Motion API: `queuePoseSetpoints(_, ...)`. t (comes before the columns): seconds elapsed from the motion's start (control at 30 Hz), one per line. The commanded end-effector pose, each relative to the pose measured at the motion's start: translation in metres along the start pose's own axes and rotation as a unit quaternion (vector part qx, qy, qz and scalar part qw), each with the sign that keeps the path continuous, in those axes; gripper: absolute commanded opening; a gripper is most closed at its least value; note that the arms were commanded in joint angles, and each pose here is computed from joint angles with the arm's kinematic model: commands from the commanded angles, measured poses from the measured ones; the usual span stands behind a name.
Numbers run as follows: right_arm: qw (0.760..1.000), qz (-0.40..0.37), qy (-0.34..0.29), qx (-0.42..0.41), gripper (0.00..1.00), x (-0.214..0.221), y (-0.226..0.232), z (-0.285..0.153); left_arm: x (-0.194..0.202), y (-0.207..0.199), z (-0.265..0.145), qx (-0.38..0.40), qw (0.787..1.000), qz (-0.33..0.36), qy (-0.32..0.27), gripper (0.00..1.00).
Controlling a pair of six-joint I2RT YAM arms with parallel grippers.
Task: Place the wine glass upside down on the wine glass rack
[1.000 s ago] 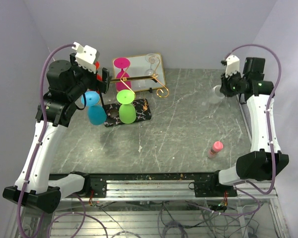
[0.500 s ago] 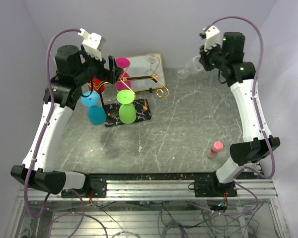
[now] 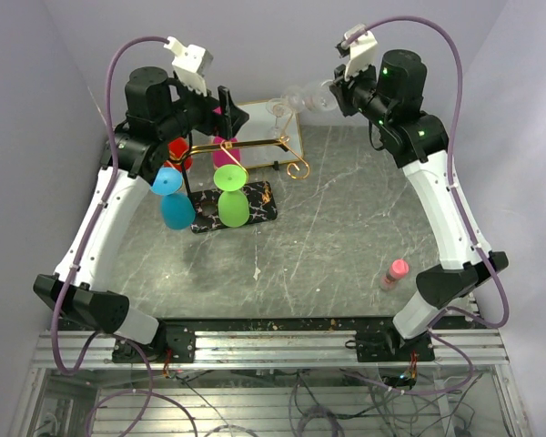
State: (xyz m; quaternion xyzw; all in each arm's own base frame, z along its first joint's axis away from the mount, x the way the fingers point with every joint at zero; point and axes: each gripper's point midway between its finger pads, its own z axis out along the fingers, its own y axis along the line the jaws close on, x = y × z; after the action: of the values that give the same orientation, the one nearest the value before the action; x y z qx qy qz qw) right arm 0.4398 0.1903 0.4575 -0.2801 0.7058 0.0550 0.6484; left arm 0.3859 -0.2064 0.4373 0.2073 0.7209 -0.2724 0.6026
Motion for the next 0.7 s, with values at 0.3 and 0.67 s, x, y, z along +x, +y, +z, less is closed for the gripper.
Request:
queuePoseSetpoints(0.3, 0.987, 0.062, -0.139, -0.049, 0.00, -0.095, 0.024, -0.049, -0.029, -0.033, 0.024, 0.071, 0.990, -0.103, -0.059, 0.86)
queuePoseSetpoints(0.67, 0.979, 0.079, -0.157, -0.104, 0.00, -0.106, 0.043, -0.071, -0.012, -0.038, 0.040, 0.096, 0.980, -0.164, -0.055, 0.86)
